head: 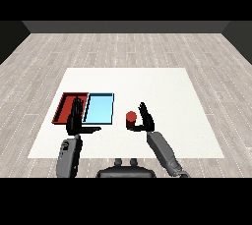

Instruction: Pick the red can and put it in the red box

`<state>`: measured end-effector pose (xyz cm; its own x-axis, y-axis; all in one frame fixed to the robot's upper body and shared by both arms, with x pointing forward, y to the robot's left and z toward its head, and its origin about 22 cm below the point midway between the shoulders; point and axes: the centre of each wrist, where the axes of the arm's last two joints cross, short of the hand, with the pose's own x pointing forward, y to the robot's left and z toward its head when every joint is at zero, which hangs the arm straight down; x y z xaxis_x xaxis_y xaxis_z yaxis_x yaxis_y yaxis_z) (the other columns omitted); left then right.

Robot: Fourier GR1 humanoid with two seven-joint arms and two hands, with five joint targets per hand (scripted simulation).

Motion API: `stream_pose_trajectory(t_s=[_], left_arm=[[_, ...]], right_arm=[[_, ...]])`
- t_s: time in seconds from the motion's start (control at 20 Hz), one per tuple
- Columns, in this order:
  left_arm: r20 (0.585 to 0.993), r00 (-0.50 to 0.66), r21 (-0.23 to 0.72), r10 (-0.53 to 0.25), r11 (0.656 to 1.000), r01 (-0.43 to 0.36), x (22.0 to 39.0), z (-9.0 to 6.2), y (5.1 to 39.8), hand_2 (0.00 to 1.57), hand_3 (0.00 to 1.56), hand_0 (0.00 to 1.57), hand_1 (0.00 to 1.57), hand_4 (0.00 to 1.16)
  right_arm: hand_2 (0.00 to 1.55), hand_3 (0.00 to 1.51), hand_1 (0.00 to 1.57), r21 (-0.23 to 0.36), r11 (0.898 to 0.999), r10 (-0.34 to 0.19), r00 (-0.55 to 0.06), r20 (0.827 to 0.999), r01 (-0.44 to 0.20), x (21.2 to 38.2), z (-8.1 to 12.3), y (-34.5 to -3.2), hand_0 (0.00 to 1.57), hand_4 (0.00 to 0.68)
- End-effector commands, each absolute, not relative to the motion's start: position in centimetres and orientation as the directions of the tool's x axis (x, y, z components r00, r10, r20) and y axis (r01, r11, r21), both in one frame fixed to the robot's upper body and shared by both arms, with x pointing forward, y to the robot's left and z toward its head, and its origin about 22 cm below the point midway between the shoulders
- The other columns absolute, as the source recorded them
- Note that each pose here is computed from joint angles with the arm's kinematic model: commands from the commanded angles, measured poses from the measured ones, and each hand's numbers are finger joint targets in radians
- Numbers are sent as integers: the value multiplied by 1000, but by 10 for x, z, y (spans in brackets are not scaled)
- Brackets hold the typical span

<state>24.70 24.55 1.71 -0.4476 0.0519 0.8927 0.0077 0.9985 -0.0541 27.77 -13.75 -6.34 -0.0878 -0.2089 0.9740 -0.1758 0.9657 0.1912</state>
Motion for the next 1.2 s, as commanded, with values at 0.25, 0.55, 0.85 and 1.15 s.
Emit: stream_pose_trajectory(t_s=[0.25, 0.55, 0.85, 1.15], left_arm=[[889, -453, -63, 57, 998, 1, 238, 7, 243, 0, 0, 0, 0, 0], [887, -458, -45, 50, 999, 22, 251, 20, 250, 0, 0, 0, 0, 0], [893, -449, -52, 44, 999, -5, 255, 10, 254, 0, 0, 0, 0, 0], [879, -474, -48, 42, 999, -2, 234, 7, 263, 0, 0, 0, 0, 0]], right_arm=[[0, 0, 0, 237, 951, -255, -70, 964, -201, 285, -78, -132, 0, 0], [0, 0, 0, 233, 950, -251, -64, 966, -207, 289, -72, -112, 0, 0], [0, 0, 0, 201, 955, -212, -26, 977, -219, 292, -82, -104, 0, 0], [0, 0, 0, 216, 946, -228, -21, 974, -243, 293, -79, -93, 0, 0]])
